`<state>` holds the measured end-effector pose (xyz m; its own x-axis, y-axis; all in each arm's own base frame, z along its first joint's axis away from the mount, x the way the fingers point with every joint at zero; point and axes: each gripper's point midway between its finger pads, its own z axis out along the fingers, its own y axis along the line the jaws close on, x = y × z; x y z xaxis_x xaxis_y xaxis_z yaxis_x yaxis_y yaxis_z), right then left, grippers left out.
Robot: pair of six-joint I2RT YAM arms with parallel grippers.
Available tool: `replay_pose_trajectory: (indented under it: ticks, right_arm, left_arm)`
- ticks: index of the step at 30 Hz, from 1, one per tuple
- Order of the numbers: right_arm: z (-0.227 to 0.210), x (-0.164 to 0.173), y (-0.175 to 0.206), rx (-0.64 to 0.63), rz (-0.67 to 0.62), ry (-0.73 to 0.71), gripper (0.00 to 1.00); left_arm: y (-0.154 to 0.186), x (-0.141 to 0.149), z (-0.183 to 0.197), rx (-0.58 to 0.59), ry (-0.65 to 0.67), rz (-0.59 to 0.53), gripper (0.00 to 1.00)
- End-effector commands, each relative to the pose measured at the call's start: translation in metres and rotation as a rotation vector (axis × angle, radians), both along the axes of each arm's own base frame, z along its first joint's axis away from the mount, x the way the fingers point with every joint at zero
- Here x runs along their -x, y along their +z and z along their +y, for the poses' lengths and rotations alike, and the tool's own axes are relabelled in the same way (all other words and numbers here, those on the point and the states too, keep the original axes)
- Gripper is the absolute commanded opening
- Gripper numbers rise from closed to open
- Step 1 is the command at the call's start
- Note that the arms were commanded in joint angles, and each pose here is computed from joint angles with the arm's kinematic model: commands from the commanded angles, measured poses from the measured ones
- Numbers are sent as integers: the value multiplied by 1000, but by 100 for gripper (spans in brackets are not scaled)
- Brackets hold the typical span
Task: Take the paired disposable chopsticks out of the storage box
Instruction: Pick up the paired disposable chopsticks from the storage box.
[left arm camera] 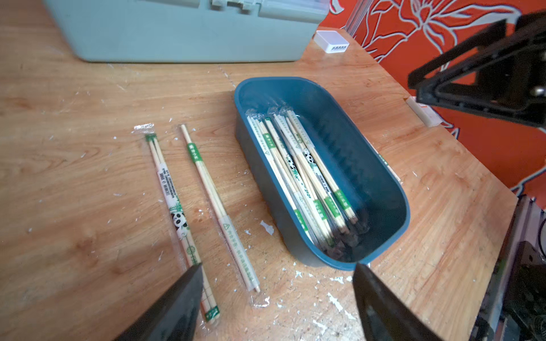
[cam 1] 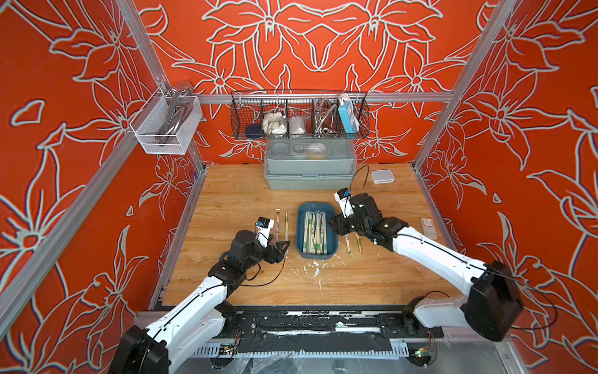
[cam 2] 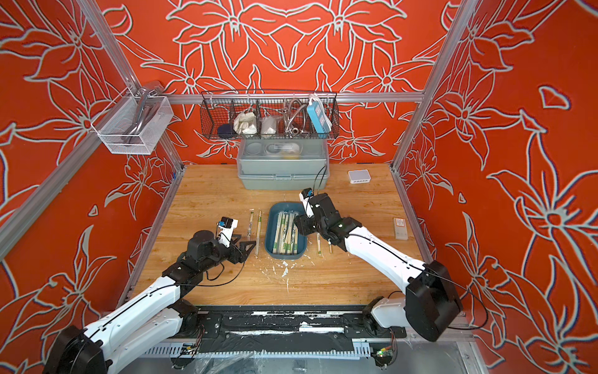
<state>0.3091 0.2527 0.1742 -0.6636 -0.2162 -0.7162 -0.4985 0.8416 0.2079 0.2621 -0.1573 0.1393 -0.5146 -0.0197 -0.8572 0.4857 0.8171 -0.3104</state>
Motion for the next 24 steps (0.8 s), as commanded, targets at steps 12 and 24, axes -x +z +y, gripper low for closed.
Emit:
replay_pose_trajectory:
  ticks: [12,24]
  right_arm:
    - [32,-25,-56,236,228,-29,45]
    - [44,-41,-101,352,335,-45,37]
  left_arm:
    - [19,0,-4,-1,-33,-146,100]
    - [13,-5,-1,-28,-8,-115,100]
